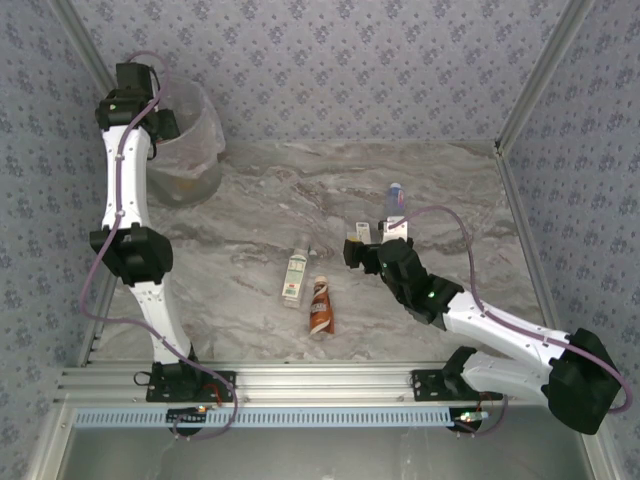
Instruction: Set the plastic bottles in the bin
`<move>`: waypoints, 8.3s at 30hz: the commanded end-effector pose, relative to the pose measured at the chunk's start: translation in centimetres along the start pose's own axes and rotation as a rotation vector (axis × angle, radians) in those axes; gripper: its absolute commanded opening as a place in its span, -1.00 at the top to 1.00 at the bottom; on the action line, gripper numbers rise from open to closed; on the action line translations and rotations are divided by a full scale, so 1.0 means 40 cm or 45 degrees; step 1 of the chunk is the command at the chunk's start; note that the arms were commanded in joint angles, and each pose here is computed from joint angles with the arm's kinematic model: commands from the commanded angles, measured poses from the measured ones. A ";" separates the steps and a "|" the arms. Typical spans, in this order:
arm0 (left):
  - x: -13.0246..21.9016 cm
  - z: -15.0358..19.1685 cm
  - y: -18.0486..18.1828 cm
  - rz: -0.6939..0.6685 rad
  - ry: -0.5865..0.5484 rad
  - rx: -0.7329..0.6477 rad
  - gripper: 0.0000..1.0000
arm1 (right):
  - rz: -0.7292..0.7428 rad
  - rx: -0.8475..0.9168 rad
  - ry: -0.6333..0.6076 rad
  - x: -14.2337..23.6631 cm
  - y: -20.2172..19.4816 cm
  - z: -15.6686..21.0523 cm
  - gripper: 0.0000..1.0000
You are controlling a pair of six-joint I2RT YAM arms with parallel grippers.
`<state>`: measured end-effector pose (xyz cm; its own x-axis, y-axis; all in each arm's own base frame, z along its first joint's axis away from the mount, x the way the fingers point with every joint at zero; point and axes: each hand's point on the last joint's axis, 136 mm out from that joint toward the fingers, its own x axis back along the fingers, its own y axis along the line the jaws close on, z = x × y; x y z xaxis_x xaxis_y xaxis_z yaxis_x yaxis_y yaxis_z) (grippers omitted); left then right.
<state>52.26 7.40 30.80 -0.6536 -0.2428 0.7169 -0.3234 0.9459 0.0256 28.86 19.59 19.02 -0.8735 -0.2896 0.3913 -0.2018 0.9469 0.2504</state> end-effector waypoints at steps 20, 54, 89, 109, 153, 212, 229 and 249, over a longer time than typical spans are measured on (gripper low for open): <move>0.047 -0.117 -0.046 0.122 -0.207 -0.052 0.59 | 0.049 -0.005 -0.008 0.004 -0.019 0.005 -0.98; 0.182 -0.127 -0.176 0.574 -0.207 0.052 -0.83 | 0.079 -0.030 0.032 -0.012 -0.023 0.022 -0.98; 0.254 0.423 -0.473 0.690 -0.061 -0.157 -0.99 | 0.269 -0.198 -0.051 -0.010 -0.150 0.030 -0.98; 0.255 0.894 -0.575 0.780 0.384 -0.462 -0.99 | 0.285 -0.154 -0.095 -0.032 -0.139 0.020 -0.98; 0.149 0.952 -0.572 0.512 0.413 -0.595 0.44 | 0.263 -0.032 -0.027 -0.043 -0.092 0.037 -0.98; 0.513 0.070 -0.220 0.557 -0.771 0.110 1.00 | 0.003 0.005 -0.090 -0.073 0.042 -0.064 -0.98; 0.393 -0.083 -0.089 0.418 -0.731 0.130 1.00 | -0.140 0.125 -0.096 -0.033 0.081 -0.092 -0.98; 0.232 -0.254 -0.039 0.298 -0.773 -0.076 1.00 | -0.020 0.052 -0.109 -0.017 0.023 -0.086 -0.98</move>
<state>53.13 5.67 41.63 -0.9579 -0.1047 0.2673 -0.1273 0.9895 -0.0686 30.80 21.20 21.92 -0.8923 -0.3294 0.3086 -0.2735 0.9385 0.2108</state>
